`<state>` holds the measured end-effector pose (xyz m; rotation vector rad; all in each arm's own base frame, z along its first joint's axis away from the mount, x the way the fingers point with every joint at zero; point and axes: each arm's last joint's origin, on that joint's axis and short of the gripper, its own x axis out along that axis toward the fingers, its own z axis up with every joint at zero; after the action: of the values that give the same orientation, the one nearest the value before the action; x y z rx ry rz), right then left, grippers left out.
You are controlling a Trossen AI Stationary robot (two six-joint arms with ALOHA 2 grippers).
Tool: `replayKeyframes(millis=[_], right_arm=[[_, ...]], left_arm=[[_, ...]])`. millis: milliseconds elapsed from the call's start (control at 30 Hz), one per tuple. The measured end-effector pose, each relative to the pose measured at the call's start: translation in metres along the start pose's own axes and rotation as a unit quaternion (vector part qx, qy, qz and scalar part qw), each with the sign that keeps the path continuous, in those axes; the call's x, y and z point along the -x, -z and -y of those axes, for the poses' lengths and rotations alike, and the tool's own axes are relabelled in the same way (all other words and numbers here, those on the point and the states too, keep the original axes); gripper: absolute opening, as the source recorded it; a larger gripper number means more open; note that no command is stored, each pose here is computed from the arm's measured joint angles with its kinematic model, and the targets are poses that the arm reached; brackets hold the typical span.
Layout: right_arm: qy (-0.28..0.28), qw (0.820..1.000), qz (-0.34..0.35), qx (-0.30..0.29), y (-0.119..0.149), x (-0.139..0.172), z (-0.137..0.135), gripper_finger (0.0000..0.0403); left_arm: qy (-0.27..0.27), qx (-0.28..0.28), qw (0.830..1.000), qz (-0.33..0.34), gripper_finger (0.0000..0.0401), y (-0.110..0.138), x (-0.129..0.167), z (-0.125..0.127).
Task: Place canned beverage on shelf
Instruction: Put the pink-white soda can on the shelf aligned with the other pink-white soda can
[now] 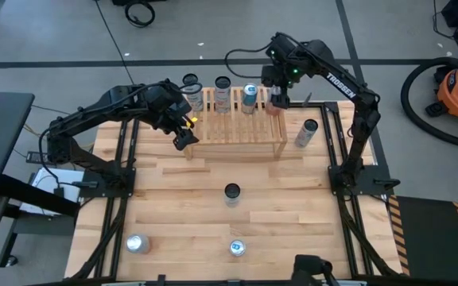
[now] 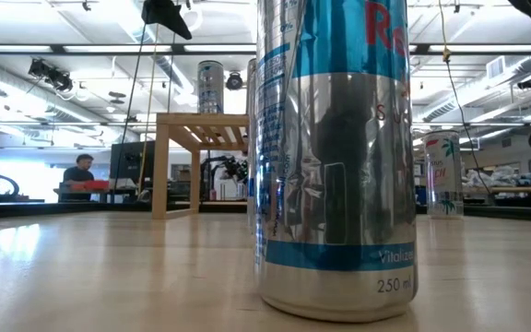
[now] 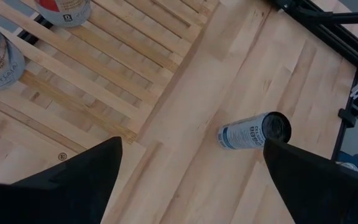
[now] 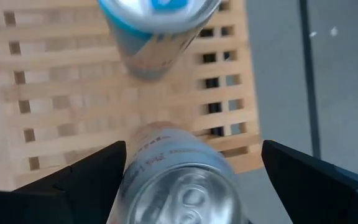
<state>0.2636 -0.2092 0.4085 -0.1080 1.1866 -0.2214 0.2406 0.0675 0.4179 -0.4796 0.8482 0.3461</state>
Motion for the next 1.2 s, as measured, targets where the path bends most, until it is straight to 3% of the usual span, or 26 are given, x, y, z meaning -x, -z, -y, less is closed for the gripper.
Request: replayKeyframes(millis=[300, 633, 967, 1200], right_arm=[[0.033, 0.994, 0.062, -0.079, -0.005, 0.036, 0.001, 0.0384], [0.081, 0.976, 0.057, -0.196, -0.004, 0.050, -0.011, 0.0384], [0.092, 0.969, 0.069, -0.217, 0.006, 0.073, -0.023, 0.0384], [0.109, 0.960, 0.105, -0.236, 0.020, 0.094, -0.031, 0.0384]], left_arm=[[0.000, 0.000, 1.000, 0.000, 0.0393, 0.000, 0.000, 0.000], [-0.001, -0.021, 1.000, 0.000, 0.0393, 0.000, 0.000, 0.000], [-0.006, -0.049, 0.999, -0.013, 0.0393, 0.003, 0.000, -0.001], [-0.063, -0.052, 0.996, -0.029, 0.0393, 0.007, 0.001, -0.006]])
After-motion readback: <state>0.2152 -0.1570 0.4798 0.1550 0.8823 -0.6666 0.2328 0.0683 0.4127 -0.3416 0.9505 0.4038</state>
